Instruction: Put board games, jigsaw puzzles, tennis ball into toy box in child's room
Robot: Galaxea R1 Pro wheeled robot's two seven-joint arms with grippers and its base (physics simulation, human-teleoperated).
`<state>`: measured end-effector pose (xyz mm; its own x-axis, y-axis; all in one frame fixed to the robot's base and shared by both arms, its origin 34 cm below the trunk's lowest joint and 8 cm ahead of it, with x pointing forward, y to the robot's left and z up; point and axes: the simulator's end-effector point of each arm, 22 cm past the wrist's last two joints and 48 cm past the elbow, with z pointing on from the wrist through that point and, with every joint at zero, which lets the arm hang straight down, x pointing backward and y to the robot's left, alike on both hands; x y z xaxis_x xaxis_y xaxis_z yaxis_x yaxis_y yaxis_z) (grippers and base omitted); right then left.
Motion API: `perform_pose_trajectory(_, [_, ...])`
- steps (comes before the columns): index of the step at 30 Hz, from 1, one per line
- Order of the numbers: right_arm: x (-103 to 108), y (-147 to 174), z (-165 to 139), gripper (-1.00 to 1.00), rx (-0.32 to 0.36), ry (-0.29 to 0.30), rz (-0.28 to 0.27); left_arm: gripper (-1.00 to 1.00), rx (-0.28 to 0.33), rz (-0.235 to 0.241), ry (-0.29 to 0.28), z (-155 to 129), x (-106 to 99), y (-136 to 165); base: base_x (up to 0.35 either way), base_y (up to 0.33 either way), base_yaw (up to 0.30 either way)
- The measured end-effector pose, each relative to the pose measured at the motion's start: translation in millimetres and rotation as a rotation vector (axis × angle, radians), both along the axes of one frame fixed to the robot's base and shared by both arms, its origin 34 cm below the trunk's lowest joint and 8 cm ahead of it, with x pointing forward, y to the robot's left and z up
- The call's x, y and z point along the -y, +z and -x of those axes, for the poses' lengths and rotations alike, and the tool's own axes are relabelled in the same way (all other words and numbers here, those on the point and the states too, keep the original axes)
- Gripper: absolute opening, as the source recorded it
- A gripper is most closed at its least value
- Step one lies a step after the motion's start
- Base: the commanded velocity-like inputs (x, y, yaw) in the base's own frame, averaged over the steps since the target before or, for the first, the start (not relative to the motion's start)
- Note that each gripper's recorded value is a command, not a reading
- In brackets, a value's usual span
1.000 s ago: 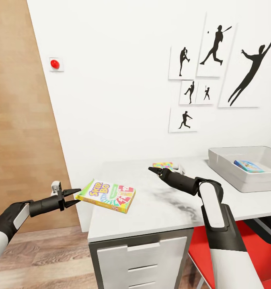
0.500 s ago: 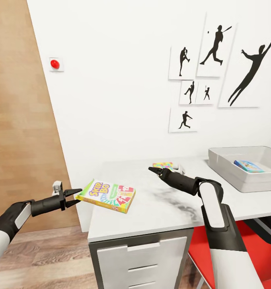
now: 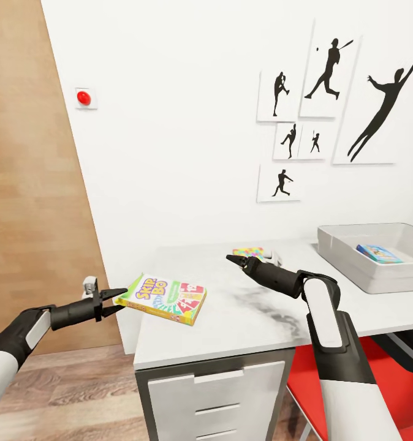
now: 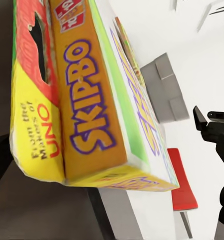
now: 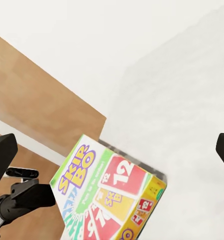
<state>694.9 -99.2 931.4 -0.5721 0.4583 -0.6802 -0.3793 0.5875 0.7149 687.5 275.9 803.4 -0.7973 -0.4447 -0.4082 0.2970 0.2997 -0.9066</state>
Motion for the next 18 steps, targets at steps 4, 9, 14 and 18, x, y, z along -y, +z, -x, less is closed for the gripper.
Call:
perform_pose_trajectory(4, [0.0,-0.3,0.1,1.0,0.0,0.0,0.0,1.0,0.001,0.001,-0.002,-0.1,1.6,-0.2,0.0,0.0,0.0])
perform_pose_trajectory(9, [0.0,-0.2,0.0,1.0,0.0,0.0,0.0,1.0,0.001,0.002,-0.002,-0.1,1.9,-0.2,0.0,-0.004,0.0])
perform_pose_trajectory(14, [0.0,0.0,0.0,1.0,0.0,0.0,0.0,1.0,0.002,0.001,-0.002,-0.2,2.0,-0.1,0.0,-0.043,0.0])
perform_pose_trajectory(18, [0.0,-0.2,0.1,1.0,0.0,0.0,0.0,1.0,0.003,0.003,-0.002,-0.1,2.0,0.2,0.0,-0.012,0.0])
